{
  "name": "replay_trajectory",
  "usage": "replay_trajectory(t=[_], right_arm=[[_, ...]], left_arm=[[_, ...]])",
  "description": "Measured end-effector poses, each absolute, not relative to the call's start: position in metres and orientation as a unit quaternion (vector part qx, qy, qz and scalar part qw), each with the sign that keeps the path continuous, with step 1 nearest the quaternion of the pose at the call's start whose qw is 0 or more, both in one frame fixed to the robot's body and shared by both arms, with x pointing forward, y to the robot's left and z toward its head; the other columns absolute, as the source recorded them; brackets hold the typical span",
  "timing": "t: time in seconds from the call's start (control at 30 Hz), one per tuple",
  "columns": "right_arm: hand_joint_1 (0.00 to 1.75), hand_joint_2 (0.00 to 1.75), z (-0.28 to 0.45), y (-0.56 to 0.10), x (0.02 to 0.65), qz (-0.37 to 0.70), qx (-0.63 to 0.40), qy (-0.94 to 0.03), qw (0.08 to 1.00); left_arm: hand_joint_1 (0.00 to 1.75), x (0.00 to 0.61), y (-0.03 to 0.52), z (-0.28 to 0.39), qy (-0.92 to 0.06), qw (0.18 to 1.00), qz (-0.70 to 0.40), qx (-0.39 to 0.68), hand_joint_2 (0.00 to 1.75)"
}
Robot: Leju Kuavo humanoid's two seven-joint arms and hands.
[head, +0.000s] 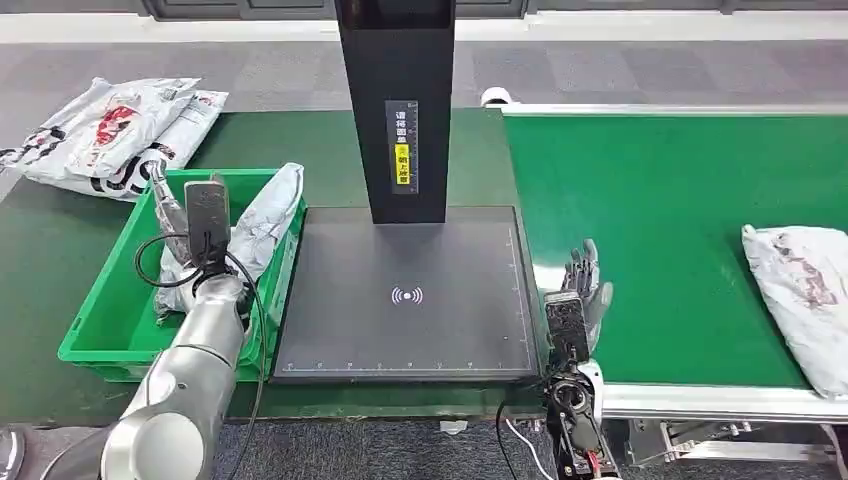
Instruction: Moved the parcel from conveyor to table for the left to box.
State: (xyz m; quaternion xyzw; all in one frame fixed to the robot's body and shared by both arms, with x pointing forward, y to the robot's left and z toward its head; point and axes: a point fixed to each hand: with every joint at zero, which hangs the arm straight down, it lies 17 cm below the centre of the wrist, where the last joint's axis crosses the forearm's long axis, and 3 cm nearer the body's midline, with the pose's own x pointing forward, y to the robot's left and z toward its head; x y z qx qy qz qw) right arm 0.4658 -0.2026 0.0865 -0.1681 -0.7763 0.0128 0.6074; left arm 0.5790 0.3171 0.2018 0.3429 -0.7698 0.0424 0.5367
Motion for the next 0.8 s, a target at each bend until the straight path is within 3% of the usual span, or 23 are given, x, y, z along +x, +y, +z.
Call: replay_trajectory(t=[0.3,0.33,0.57,0.8], right_arm=[[0.0,0.0,0.083,-0.21,0.464,0.004,-0.185,-0.773,0.607],[0.0,0.0,0.083,-0.213,0.463,0.002,-0.192,-0.771,0.607],[0.0,0.0,0.076,-0.232,0.464,0.025,-0.244,-0.758,0.604],[0.0,0.0,0.08,-0.222,0.487,0.057,-0.259,-0.761,0.593]], left_arm=[[0.0,0.575,0.313,0.198,-0.766,0.549,0.097,0.32,0.0],[0.0,0.574,0.309,0.194,-0.767,0.555,0.106,0.304,1.75],[0.0,0.563,0.214,0.168,-0.801,0.58,0.072,0.129,1.75],[0.0,0.528,0.155,0.187,-0.839,0.539,0.044,0.063,1.75]])
